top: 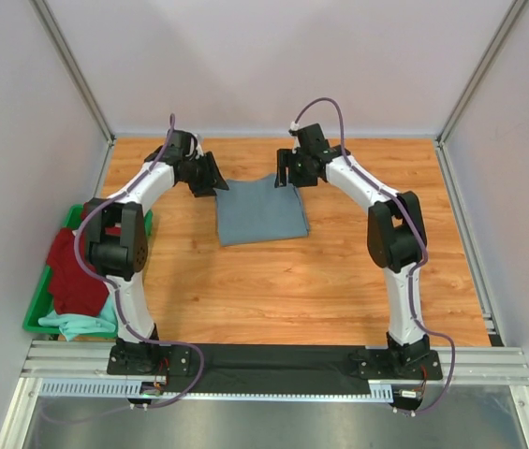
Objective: Fold and stack the t-shirts
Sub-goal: Fold the tshirt
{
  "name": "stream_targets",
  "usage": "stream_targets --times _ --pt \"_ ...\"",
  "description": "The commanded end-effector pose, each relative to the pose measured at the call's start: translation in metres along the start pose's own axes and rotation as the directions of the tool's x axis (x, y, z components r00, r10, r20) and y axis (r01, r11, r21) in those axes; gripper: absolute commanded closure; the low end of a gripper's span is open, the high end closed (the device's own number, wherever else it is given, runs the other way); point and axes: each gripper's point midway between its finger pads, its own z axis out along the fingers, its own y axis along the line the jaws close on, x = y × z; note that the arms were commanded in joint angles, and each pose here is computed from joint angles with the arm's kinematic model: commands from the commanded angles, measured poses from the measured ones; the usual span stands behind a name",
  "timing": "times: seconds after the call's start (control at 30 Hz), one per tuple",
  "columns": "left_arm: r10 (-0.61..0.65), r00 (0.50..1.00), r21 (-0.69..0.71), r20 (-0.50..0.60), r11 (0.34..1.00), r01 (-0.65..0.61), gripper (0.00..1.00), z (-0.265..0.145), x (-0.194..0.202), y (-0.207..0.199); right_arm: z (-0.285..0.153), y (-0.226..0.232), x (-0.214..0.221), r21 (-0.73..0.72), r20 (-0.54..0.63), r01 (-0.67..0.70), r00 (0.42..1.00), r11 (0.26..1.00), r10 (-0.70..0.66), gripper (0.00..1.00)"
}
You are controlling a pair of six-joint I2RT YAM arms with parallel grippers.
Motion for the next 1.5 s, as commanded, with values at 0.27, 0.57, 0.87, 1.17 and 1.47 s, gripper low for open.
stream_targets --times 0.27,0.57,0.87,1.17,1.47 --pt "0.102 0.992 -0.050 0.071 0.994 -0.099 0.48 0.038 -0.042 0.026 0.048 -0.037 -0.018 -0.058 0.058 0.079 0.995 0.995 -0.075 0.42" --pt "0.053 0.996 -0.032 0.067 0.998 -0.051 0.50 0.055 -0.048 0.038 0.067 -0.046 -0.029 -0.077 0.093 0.060 0.994 0.995 -0.053 0.43" --pt "0.012 0.998 -0.005 0.068 1.000 -0.011 0.57 0.062 -0.055 0.039 0.075 -0.050 -0.043 -0.070 0.112 0.045 0.993 0.997 -0.037 0.49" --pt "-0.025 0.998 -0.004 0.060 1.000 0.026 1.00 0.060 -0.062 0.042 0.063 -0.056 -0.064 -0.034 0.149 0.060 0.987 0.998 -0.054 0.88" --pt "-0.001 0.990 -0.077 0.138 0.997 0.011 1.00 0.028 -0.090 0.044 0.023 -0.054 -0.091 0.017 0.228 0.106 0.968 0.994 -0.107 0.97"
